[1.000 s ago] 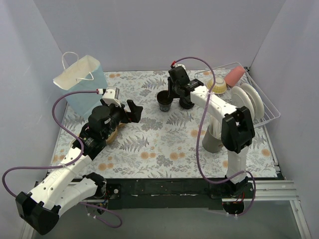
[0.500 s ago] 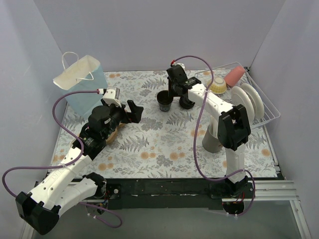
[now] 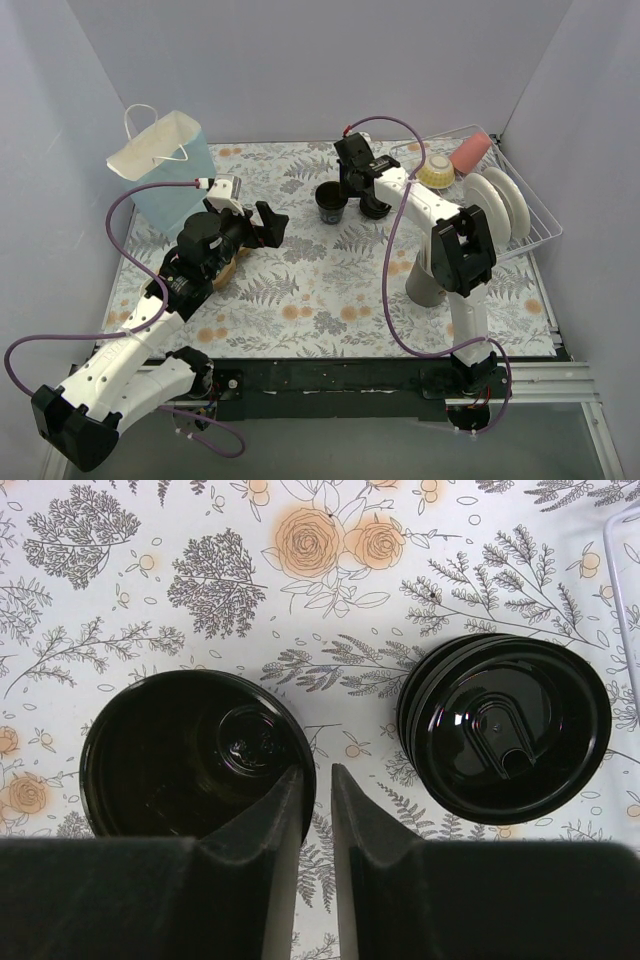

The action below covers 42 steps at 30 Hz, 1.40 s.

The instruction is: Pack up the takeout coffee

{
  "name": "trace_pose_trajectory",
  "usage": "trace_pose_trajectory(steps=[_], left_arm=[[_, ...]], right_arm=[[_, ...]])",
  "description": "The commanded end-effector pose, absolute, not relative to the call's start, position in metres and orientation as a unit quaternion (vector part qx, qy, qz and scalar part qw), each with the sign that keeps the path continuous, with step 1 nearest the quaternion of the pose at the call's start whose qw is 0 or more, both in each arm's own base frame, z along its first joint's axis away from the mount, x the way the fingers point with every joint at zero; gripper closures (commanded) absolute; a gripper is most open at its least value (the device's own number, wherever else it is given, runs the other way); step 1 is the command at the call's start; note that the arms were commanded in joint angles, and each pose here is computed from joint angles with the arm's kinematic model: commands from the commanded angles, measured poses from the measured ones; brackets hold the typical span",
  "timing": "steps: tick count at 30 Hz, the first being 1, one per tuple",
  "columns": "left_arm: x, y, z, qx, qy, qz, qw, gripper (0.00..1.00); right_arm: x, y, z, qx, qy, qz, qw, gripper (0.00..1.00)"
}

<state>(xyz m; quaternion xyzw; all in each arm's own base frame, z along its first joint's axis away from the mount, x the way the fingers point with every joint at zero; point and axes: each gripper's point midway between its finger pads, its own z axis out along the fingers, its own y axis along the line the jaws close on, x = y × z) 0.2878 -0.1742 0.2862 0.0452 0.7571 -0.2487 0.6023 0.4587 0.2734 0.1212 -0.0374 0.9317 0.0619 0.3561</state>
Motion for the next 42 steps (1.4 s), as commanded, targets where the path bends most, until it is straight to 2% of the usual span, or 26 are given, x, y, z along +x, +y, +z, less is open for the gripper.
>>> trace_pose_trajectory(steps=[1,7,17,28,37,42], left_arm=[[0.287,-0.177,0.300,0.053,0.745,-0.256,0.613,0.02],[0.286,-0.177,0.299,0.054,0.746,-0.257,0.612,0.02],[0.286,-0.180,0.299,0.060,0.746,-0.262,0.610,0.02],[0.285,-0.183,0.297,0.066,0.748,-0.265,0.605,0.02],[0.284,-0.183,0.297,0.068,0.747,-0.268,0.605,0.02],[0.284,-0.183,0.297,0.069,0.747,-0.267,0.605,0.02]], right_arm=[[0.468,0.275,0.140,-0.028,0.923,0.069,0.377,0.78],[0.468,0.275,0.143,-0.030,0.922,0.069,0.380,0.85],[0.471,0.276,0.153,-0.027,0.918,0.075,0.388,0.87],[0.473,0.277,0.156,-0.027,0.918,0.078,0.387,0.82],[0.472,0.273,0.150,-0.023,0.922,0.070,0.379,0.82],[0.473,0.273,0.150,-0.022,0.923,0.070,0.379,0.75]])
